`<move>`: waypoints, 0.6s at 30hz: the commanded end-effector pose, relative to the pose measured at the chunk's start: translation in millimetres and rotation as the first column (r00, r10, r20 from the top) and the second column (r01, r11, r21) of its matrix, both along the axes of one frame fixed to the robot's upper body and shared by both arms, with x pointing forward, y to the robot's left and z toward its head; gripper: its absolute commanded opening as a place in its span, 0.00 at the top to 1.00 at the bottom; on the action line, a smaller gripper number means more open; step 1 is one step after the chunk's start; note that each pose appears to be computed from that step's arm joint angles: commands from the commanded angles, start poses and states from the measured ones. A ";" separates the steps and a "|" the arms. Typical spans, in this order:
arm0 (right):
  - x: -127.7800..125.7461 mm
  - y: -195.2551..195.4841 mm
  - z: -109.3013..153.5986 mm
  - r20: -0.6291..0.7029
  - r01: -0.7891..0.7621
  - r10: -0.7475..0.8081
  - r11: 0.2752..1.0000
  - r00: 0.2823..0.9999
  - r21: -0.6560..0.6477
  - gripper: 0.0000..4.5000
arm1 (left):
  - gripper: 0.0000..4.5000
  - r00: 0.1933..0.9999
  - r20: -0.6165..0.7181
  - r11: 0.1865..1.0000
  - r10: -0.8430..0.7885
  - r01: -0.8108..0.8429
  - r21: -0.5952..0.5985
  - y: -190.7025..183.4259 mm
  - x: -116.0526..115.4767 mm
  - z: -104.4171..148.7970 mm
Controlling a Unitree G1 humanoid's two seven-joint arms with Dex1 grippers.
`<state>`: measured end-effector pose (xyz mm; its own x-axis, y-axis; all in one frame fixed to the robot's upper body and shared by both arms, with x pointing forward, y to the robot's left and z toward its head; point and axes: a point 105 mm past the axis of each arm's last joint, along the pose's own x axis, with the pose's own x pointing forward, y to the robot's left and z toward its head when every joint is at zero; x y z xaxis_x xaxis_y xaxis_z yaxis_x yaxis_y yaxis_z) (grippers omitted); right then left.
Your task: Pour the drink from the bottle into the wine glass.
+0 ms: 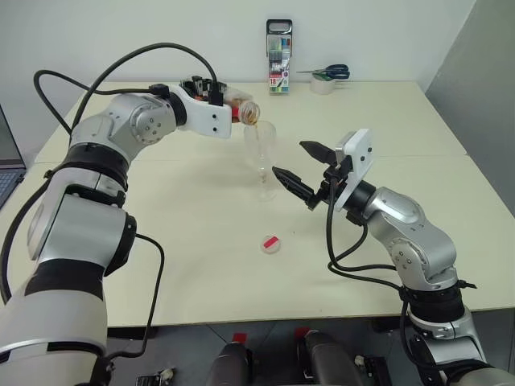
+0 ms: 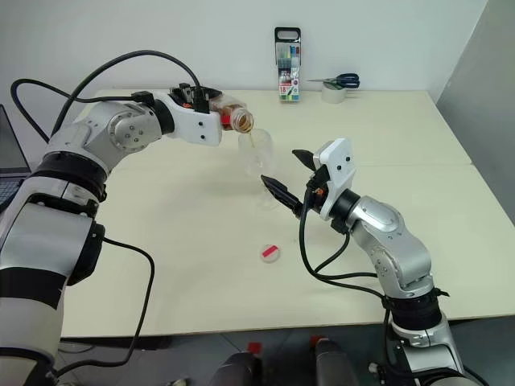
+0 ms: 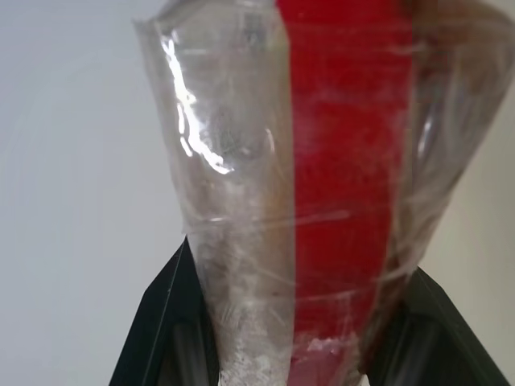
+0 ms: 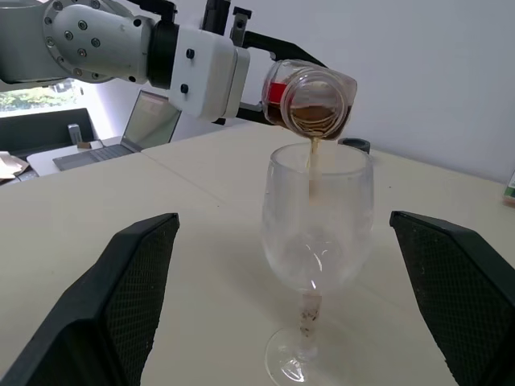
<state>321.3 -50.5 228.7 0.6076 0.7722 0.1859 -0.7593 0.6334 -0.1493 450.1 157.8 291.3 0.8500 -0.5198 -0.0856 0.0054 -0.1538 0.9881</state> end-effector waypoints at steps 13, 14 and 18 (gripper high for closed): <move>-4.3 -3.5 10.5 0.048 0.004 -0.004 1.000 0.999 0.011 0.00 | 0.62 0.993 0.121 0.999 0.016 -0.019 0.030 4.3 -2.3 35.0; -3.9 -3.6 10.6 0.048 0.005 -0.005 1.000 0.999 0.010 0.00 | 0.62 0.993 0.120 0.999 0.019 -0.023 0.035 5.0 -2.0 34.5; -3.1 -3.9 10.8 0.048 0.006 -0.007 1.000 0.999 0.011 0.00 | 0.62 0.992 0.126 0.999 0.020 -0.026 0.045 5.6 -1.8 34.7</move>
